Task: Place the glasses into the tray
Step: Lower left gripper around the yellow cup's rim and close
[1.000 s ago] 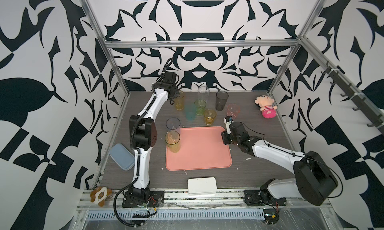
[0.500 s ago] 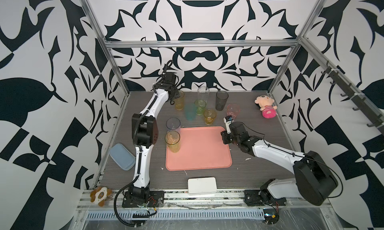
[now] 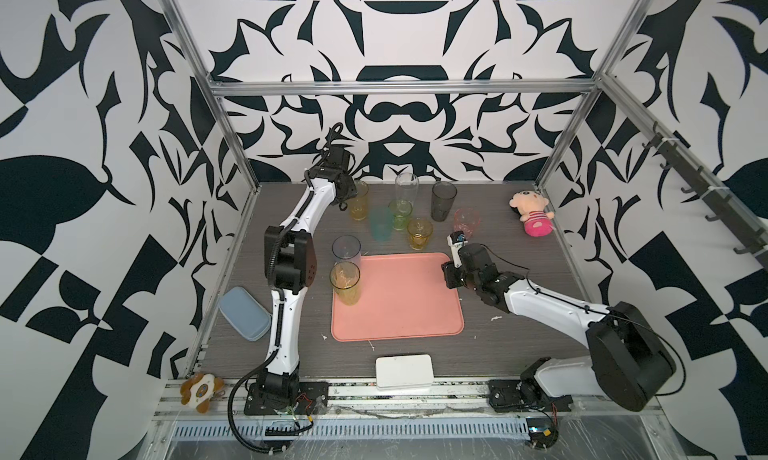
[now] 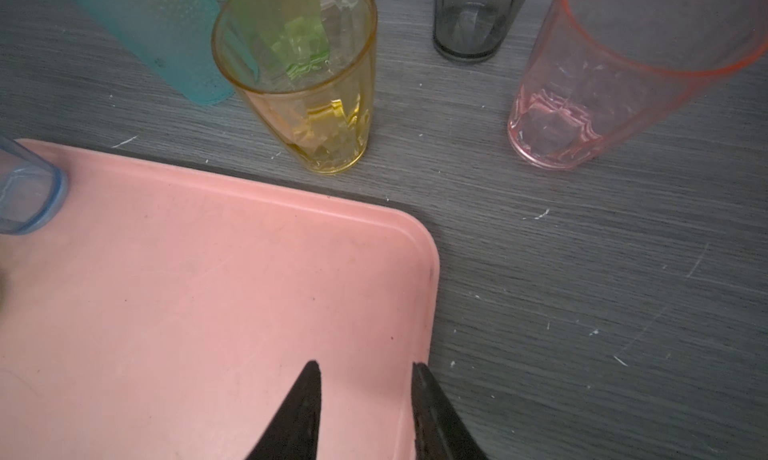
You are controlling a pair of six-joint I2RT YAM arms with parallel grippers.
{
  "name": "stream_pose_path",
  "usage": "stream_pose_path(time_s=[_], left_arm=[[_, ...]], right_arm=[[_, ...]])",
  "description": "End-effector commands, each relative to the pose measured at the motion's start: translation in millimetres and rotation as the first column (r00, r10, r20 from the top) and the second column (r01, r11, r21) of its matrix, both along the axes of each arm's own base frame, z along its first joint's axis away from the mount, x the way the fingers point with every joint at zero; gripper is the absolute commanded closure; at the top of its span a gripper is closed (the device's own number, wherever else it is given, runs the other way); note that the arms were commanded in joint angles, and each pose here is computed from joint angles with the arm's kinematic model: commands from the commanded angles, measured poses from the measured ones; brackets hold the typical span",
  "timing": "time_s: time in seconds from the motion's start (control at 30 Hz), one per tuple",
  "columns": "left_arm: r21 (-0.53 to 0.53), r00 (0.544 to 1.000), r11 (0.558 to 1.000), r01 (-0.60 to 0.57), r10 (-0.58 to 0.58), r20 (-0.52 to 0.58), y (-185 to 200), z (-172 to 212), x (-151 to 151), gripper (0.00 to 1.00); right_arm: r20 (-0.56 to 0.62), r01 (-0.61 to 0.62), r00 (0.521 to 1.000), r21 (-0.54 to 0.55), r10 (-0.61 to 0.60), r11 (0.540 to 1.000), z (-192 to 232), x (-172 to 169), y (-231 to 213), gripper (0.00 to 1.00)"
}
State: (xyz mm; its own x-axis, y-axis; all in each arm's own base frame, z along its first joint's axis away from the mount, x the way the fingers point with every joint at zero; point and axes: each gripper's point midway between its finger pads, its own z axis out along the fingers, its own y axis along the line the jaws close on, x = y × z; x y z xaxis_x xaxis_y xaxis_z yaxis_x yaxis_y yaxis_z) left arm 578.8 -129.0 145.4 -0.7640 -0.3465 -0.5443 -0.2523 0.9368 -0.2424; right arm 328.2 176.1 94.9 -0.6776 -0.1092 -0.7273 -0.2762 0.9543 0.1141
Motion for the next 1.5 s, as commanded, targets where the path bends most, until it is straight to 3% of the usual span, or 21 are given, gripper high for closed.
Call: stream_pose_path(time_s=[0.0, 0.87, 1.23, 1.47], left_arm=[[-0.007, 1.0, 1.0, -0.004, 0.004, -0.018, 4, -3, 1, 0.59], [-0.01, 0.998, 0.999, 0.05, -0.05, -0.037, 4, -7, -1, 0.87], [0.027, 0.999, 0.999, 0.032, -0.032, -0.013, 22, 24, -23, 0.95], [0.113, 0.998, 0.993, -0.035, 0.039, -0.04, 57, 47, -50, 0.98]], right_arm=[[0.044, -0.008, 0.999, 0.018, 0.008, 1.0, 14, 8, 7, 0.6], [0.053, -0.005, 0.999, 0.012, 0.004, 1.0, 16, 7, 5, 0.6], [0.054, -0.008, 0.999, 0.016, 0.007, 1.0, 17, 7, 6, 0.6], [0.055, -0.009, 0.998, 0.016, 0.008, 1.0, 18, 7, 6, 0.6]])
